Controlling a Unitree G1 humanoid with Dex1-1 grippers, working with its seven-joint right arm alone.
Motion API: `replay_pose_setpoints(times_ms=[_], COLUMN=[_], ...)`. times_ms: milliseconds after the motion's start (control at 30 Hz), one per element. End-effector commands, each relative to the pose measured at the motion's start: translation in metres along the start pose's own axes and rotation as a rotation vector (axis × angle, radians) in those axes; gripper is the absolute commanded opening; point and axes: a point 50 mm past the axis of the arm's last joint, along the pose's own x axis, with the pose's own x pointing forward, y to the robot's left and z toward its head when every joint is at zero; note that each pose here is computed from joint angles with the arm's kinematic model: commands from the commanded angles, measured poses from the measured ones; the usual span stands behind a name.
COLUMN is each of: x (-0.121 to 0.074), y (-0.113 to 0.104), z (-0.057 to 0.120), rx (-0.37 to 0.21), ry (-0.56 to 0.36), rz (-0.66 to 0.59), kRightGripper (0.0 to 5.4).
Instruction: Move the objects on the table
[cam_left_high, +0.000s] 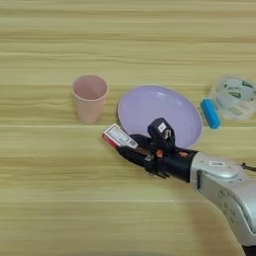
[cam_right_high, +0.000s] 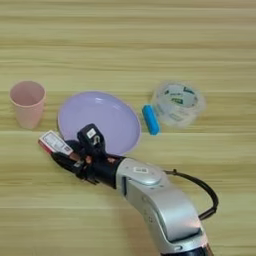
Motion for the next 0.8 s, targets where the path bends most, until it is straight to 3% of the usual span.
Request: replay_pose_setpoints(times_ms=[33,800], x=[0.003,0.018], y=[-0.007,-0.010], z=[0.019,0.005], rx=[-0.098,-0.112], ry=[-0.067,-0.015], rz=[-0.041,-0.054], kRightGripper=[2.09,2.09])
